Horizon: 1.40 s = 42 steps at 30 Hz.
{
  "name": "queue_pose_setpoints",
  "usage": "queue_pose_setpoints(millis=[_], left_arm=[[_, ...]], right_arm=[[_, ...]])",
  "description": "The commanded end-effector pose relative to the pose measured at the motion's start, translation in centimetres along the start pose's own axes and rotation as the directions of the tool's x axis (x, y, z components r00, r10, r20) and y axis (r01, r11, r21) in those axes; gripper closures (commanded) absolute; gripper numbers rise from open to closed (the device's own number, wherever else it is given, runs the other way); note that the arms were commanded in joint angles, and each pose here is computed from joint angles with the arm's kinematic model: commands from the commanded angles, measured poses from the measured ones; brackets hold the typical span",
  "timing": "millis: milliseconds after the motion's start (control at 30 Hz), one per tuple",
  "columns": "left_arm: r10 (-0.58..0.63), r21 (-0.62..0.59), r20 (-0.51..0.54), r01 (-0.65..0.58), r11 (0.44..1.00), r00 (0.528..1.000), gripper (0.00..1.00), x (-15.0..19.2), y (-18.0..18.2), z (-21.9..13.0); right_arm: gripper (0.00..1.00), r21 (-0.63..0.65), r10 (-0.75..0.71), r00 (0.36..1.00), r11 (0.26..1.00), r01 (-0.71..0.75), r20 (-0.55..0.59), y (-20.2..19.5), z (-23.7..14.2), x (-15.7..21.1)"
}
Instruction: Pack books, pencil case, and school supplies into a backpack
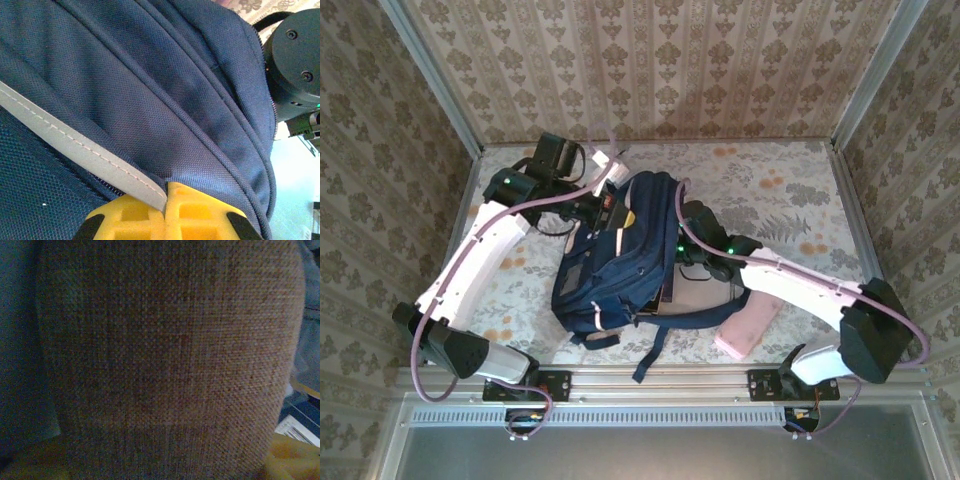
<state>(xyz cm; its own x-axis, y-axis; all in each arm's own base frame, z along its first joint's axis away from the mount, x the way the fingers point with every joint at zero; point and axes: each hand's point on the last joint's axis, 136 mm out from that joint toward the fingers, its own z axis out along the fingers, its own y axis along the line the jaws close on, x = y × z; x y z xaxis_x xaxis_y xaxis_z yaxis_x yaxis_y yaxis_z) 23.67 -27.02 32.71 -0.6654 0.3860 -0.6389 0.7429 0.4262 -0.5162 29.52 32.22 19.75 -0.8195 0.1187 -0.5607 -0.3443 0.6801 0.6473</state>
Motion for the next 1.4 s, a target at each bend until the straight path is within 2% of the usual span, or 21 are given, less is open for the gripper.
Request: queue_pose_setpoints(millis=[0, 133, 233, 367, 400, 467, 533, 733, 833, 1000, 1200, 1367], left_arm=[[0.221, 0.029, 0.212, -0.233, 0.972, 0.952, 1.00, -4.6, -3.2, -4.0], [0.241, 0.101, 0.247, -0.272, 0.957, 0.939, 1.00, -4.6, -4.3, -4.5], [0.245, 0.129, 0.249, -0.282, 0.951, 0.937, 1.00, -4.4, -4.5, -4.2], [0.248, 0.136, 0.244, -0.286, 0.949, 0.938, 1.00, -4.2, -4.2, -3.8], [0.248, 0.134, 0.243, -0.286, 0.949, 0.938, 1.00, -4.2, -4.1, -3.8], [0.245, 0.133, 0.240, -0.282, 0.950, 0.939, 1.00, -4.2, -3.9, -3.6], [0.242, 0.137, 0.239, -0.280, 0.950, 0.940, 1.00, -4.2, -3.9, -3.5], [0.215, 0.097, 0.286, -0.252, 0.963, 0.934, 1.00, -4.4, -2.7, -5.1], [0.196, 0.075, 0.317, -0.231, 0.970, 0.928, 1.00, -4.2, -2.1, -5.9], [0.187, 0.014, 0.338, -0.204, 0.979, 0.922, 1.00, -3.5, -1.0, -6.6], [0.185, -0.094, 0.348, -0.162, 0.982, 0.919, 1.00, -1.8, 0.7, -7.2], [0.153, -0.202, 0.355, -0.084, 0.976, 0.922, 1.00, -0.8, 3.1, -7.8]], right_arm=[[0.59, -0.151, 0.054, 0.997, 0.987, -0.046, 0.051, 3.5, 1.5, -2.4], [0.58, -0.187, 0.224, 0.974, 0.959, -0.214, 0.034, 3.1, 4.5, -3.0], [0.60, -0.291, 0.371, 0.929, 0.886, -0.360, -0.019, 3.9, 7.2, -3.5], [0.50, -0.401, 0.466, 0.881, 0.793, -0.458, -0.085, 5.8, 10.2, -3.9], [0.45, -0.406, 0.470, 0.878, 0.787, -0.465, -0.095, 6.1, 11.0, -3.8], [0.26, -0.377, 0.460, 0.882, 0.803, -0.462, -0.102, 5.9, 12.6, -3.2], [0.16, -0.343, 0.455, 0.887, 0.824, -0.451, -0.072, 4.8, 13.4, -3.0], [0.01, -0.297, 0.424, 0.906, 0.866, -0.403, 0.006, 2.3, 11.7, -3.2], [0.00, -0.278, 0.386, 0.923, 0.887, -0.368, 0.009, 1.9, 10.5, -3.2], [0.00, -0.171, 0.254, 0.967, 0.954, -0.245, 0.030, 1.2, 8.1, -2.8], [0.01, -0.141, 0.212, 0.975, 0.969, -0.202, 0.061, -0.2, 5.2, -3.1], [0.03, 0.053, 0.163, 0.986, 0.985, -0.165, 0.046, -3.4, 2.6, -2.3]])
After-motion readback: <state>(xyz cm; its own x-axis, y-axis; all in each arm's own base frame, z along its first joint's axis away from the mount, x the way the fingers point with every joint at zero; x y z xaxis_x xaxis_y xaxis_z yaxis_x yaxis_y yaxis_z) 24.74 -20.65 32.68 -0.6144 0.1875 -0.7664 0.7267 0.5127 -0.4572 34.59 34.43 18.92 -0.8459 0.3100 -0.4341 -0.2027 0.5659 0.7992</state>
